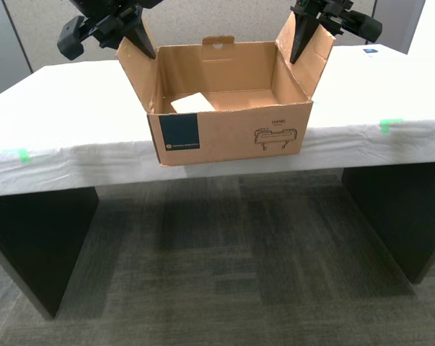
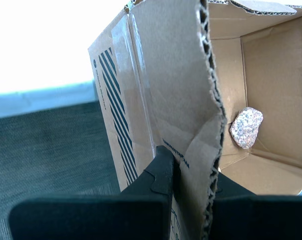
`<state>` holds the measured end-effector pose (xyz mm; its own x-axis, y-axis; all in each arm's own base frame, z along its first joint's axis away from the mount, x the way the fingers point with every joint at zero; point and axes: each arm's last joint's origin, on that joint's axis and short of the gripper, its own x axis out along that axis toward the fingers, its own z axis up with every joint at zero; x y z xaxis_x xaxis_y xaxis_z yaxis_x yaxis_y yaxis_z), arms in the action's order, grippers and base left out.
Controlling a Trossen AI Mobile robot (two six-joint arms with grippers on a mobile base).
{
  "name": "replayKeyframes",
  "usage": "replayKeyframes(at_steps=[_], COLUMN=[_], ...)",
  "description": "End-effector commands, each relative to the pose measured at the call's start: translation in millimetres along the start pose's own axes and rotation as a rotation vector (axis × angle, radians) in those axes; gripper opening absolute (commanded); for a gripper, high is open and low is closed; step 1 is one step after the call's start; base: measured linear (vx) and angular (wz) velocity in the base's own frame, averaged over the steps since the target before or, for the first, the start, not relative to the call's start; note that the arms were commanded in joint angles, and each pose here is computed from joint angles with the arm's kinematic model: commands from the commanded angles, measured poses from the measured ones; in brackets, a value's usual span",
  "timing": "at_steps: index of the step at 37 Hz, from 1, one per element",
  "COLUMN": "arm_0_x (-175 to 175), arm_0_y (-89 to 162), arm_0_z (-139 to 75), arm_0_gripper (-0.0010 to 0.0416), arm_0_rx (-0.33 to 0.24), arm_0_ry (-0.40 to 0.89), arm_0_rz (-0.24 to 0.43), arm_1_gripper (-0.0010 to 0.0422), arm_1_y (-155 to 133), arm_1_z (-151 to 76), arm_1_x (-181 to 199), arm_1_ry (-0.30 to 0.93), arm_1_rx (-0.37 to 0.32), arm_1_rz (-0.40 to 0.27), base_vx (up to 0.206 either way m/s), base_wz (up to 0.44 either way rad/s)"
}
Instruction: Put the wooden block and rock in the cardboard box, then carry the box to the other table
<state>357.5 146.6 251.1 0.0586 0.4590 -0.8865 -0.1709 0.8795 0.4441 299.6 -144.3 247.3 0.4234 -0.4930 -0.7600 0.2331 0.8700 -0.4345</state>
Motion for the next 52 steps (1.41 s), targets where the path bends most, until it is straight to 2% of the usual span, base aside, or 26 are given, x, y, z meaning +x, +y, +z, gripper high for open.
replayKeyframes(at_steps=[1, 12, 25, 41, 52], arm_0_x=[-0.2, -0.1, -0.1, 0.1, 0.1], arm_0_y=[2.0, 2.3, 2.3, 2.7, 2.6], arm_0_z=[0.3, 0.4, 0.5, 0.5, -0.2], arm_0_gripper=[-0.0001, -0.0001, -0.0001, -0.0001, -0.0001], arm_0_rx=[-0.018, -0.036, -0.054, -0.055, -0.053], arm_0_ry=[-0.002, -0.003, -0.004, -0.005, 0.002], arm_0_rz=[0.023, 0.024, 0.024, 0.025, 0.023], arm_1_gripper=[-0.0001, -0.0001, -0.0001, -0.0001, -0.0001], arm_1_y=[-2.1, -1.1, -1.0, -0.5, -1.6], arm_1_z=[0.2, -2.2, -2.6, -2.4, -1.7], arm_1_x=[-0.2, -0.3, -0.3, -0.5, -0.6], arm_1_ry=[0.006, 0.029, 0.034, 0.033, 0.034], arm_1_rx=[-0.007, -0.035, -0.105, -0.085, -0.034], arm_1_rz=[-0.028, -0.018, -0.015, -0.014, -0.047], base_vx=[0.179, 0.179, 0.178, 0.173, 0.177], base_wz=[-0.011, -0.006, 0.003, 0.085, 0.034])
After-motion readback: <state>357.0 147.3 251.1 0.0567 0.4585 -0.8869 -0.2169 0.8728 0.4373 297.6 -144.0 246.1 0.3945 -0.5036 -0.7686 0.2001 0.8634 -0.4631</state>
